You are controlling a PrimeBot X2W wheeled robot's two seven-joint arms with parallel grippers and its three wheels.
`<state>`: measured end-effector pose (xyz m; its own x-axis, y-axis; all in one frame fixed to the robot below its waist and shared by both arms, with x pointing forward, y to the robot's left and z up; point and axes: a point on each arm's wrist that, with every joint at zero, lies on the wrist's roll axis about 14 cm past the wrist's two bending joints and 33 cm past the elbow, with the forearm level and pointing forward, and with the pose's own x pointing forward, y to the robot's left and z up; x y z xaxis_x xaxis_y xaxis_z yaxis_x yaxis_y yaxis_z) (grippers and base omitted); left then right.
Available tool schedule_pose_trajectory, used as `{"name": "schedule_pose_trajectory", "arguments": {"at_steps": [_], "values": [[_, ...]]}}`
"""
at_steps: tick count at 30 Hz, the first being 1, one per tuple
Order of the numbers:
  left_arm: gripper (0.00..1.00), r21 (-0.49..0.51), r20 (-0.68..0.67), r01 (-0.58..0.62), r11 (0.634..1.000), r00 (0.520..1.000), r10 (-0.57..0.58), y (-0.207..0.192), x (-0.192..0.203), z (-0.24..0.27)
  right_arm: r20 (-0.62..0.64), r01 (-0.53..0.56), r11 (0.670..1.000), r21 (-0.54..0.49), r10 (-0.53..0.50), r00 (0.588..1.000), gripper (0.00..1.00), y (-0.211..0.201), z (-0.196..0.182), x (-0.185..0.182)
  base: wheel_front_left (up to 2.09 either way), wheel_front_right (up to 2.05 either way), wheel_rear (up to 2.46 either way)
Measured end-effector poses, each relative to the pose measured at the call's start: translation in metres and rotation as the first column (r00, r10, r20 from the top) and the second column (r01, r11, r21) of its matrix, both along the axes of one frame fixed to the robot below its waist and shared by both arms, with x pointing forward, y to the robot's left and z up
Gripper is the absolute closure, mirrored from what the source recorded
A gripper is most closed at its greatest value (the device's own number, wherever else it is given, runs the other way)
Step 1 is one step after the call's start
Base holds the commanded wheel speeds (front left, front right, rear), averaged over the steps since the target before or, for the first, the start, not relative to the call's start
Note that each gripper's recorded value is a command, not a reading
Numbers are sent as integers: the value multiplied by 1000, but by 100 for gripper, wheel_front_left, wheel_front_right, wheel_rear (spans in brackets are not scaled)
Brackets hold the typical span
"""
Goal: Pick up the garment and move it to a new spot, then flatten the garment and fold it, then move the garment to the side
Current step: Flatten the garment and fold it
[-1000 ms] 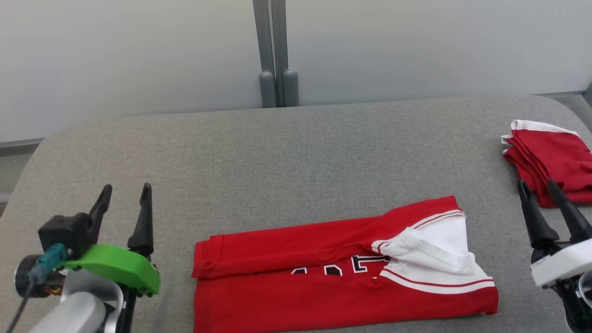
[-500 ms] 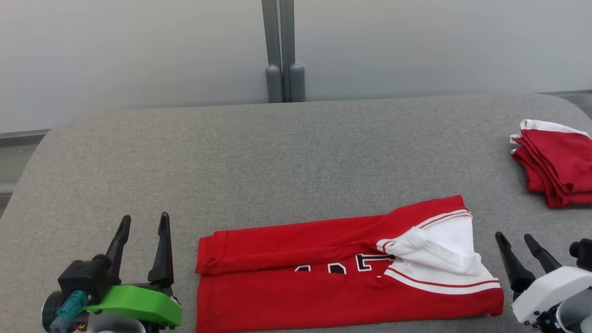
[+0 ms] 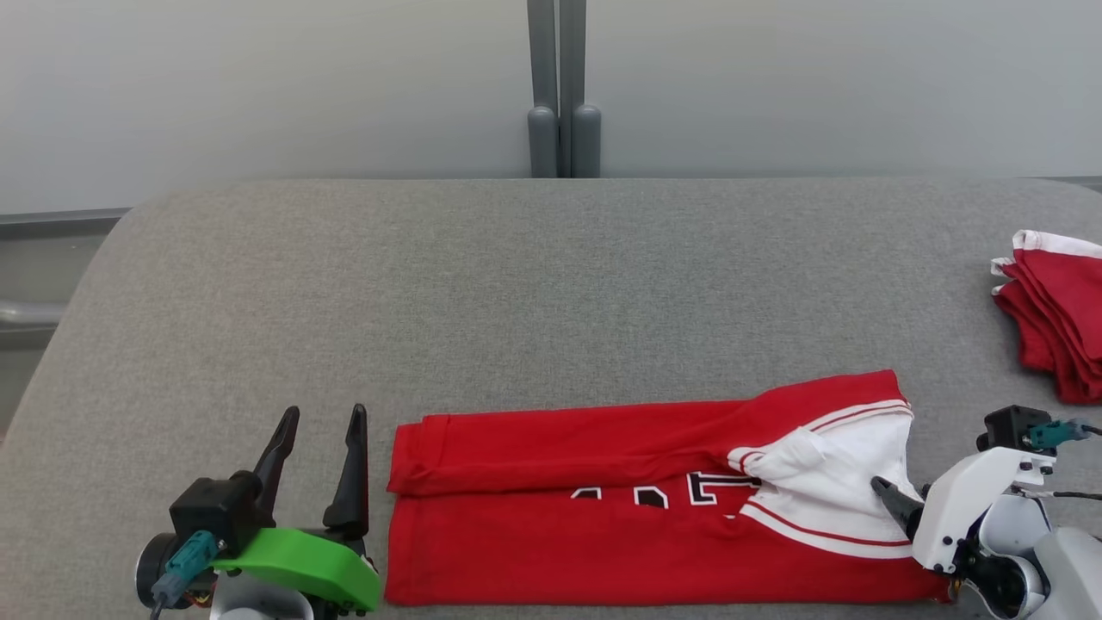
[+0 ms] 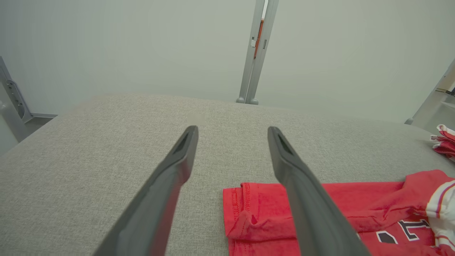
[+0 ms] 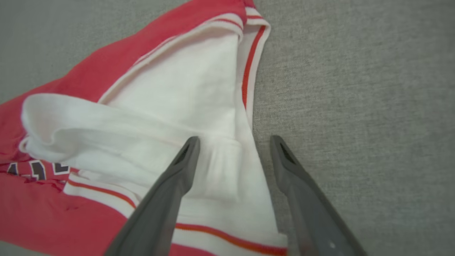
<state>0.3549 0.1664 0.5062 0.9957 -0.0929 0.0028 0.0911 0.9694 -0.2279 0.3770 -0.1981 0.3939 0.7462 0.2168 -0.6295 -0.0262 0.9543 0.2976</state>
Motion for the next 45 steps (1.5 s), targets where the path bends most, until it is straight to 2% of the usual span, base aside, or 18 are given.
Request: {"name": "schedule_pose_trajectory", "arguments": {"at_steps": [10,14,18,22,27,30,35,39,45], "values": [[0,3,-26,-18,1000,999,18,7,-1,-9,-142,-19,998,54,26,989,0,25,-25,4,0,0,0],[0,5,-33,-25,1000,999,25,9,-3,-12,-154,-24,997,67,34,988,99,30,-24,5,0,0,0],[0,1,-35,-23,1000,999,23,8,-4,-12,-107,-27,997,77,36,994,100,35,-17,11,0,0,0],[0,-2,-25,-24,1000,999,24,8,-3,-9,-41,-4,998,58,7,999,100,20,-4,19,0,0,0],[0,-7,-10,-31,1000,999,31,8,-1,-4,71,75,997,-22,-73,995,100,-34,22,29,0,0,0],[0,-13,-7,-29,999,1000,29,6,-1,-4,130,72,996,-47,-66,989,100,-41,37,31,0,0,0],[0,-25,-5,-41,999,999,40,6,-3,-4,264,-20,998,-61,35,964,100,-11,77,44,0,0,0],[0,-21,-9,-54,998,998,54,10,-8,-6,334,-178,983,-47,183,925,100,52,104,44,0,0,0],[0,-15,-19,-91,996,996,91,22,-19,-10,321,-400,916,-31,388,864,100,143,110,24,0,0,0]]}}
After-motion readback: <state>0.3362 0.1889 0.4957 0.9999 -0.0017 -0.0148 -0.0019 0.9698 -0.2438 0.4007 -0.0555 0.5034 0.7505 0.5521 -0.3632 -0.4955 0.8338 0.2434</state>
